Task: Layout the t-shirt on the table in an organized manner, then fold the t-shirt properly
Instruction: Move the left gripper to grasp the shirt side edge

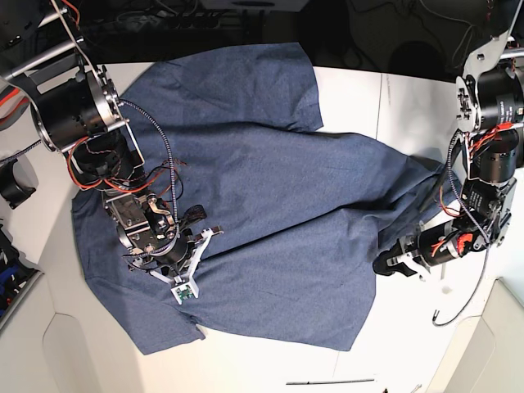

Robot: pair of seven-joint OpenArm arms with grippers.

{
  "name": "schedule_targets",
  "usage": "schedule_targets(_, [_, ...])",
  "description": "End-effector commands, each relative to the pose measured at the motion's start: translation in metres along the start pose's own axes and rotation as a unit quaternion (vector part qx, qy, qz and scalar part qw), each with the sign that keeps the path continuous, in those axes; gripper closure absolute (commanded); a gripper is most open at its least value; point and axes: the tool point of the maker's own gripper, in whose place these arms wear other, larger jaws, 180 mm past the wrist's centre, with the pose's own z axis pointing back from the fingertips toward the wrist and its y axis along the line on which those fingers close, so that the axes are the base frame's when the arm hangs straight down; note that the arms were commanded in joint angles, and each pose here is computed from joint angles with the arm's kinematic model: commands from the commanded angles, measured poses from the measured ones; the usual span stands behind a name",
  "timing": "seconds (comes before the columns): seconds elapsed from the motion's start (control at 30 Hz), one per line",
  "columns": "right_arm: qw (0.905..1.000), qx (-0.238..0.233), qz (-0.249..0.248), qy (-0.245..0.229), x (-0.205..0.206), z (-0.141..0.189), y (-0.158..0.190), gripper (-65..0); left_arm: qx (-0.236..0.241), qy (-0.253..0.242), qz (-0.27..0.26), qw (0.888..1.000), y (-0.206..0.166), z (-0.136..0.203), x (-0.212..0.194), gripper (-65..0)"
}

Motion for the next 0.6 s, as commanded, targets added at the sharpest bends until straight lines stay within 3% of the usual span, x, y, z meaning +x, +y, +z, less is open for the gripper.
schedule_targets(0.0, [1.0,-0.001,0.003,0.008,0.005,0.0,-0.003,0.0,-0.008,-0.021,-0.016,1.0,-0.006,0.002,0.021,0.0])
schedule_targets(0.13, [1.0,-0.001,0.003,0.008,0.005,0.0,-0.004,0.0,0.009,-0.003,-0.047,0.999,-0.006,-0.006,0.011,0.0])
schedule_targets(0.4, [1.0,-0.001,0.003,0.008,0.005,0.0,-0.004,0.0,0.024,-0.038,-0.07,0.997,-0.002,-0.006,0.023,0.0])
schedule_targets(0.57, [1.0,-0.001,0.003,0.008,0.004,0.0,-0.004,0.0,0.085,-0.048,-0.075,0.992,0.019,-0.004,0.028,0.0])
